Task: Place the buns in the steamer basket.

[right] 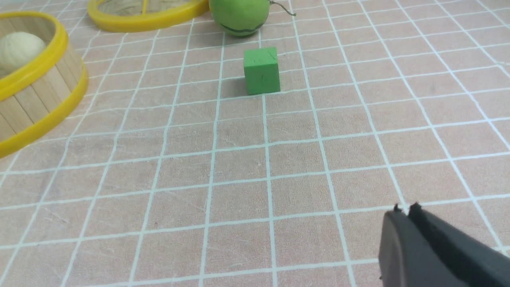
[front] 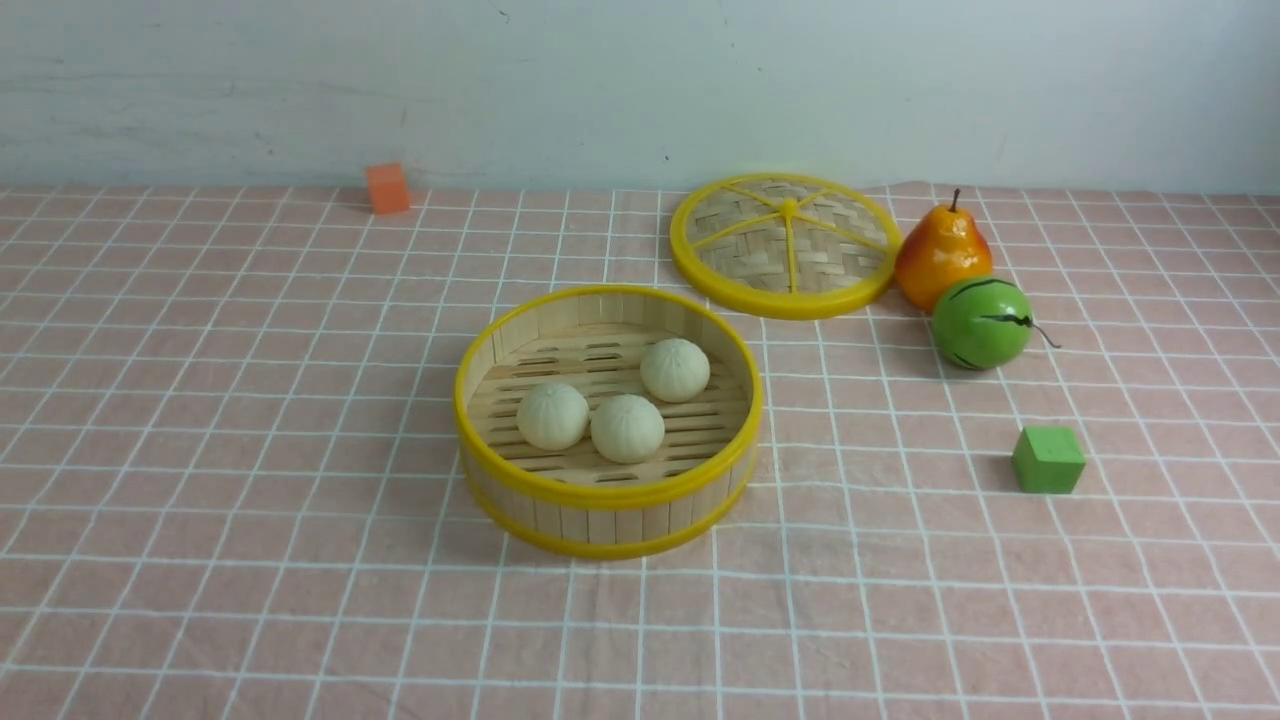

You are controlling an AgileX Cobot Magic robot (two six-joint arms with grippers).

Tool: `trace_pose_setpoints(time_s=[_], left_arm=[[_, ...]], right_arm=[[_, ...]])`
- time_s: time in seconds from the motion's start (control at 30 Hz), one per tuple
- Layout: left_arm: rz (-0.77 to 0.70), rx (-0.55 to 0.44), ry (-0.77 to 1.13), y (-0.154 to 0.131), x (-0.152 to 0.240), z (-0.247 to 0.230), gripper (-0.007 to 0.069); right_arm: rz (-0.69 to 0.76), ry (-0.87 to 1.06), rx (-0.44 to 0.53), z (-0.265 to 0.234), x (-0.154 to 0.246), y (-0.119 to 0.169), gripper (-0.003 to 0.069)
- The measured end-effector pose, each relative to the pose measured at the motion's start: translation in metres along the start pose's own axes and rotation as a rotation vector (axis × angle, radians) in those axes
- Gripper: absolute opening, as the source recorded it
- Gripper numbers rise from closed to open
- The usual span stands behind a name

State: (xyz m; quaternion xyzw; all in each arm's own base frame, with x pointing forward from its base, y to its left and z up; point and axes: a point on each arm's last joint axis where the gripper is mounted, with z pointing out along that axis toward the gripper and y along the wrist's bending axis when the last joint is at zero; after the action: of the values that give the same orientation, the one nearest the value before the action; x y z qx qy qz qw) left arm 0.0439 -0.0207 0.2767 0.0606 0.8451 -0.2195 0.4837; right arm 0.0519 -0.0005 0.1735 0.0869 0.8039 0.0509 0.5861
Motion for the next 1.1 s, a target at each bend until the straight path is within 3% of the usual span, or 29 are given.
trace_pose_setpoints(time_s=[0.27, 0.47, 0.57, 0.73, 0.93, 1.1], left_arm=[[0.023, 0.004, -0.048, 0.001, -0.001, 0.004, 0.0065], [0.004, -0.011, -0.250, 0.006, 0.002, 0.012, -0.0014], [-0.003, -0.042, -0.359, 0.012, 0.009, 0.016, -0.0014], [-0.009, -0.174, -0.549, 0.029, 0.035, 0.022, -0.0014], [-0.098, -0.310, -0.516, 0.046, 0.059, 0.036, -0.0014], [-0.086, -0.350, -0.413, 0.051, 0.071, 0.042, -0.0014]], right_arm=[[0.000, 0.000, 0.000, 0.000, 0.000, 0.000, 0.0032], [0.000, 0.000, 0.000, 0.000, 0.000, 0.000, 0.0041], [0.000, 0.000, 0.000, 0.000, 0.000, 0.000, 0.0043], [0.000, 0.000, 0.000, 0.000, 0.000, 0.000, 0.0050], [0.000, 0.000, 0.000, 0.000, 0.000, 0.000, 0.0059], [0.000, 0.000, 0.000, 0.000, 0.000, 0.000, 0.0064]])
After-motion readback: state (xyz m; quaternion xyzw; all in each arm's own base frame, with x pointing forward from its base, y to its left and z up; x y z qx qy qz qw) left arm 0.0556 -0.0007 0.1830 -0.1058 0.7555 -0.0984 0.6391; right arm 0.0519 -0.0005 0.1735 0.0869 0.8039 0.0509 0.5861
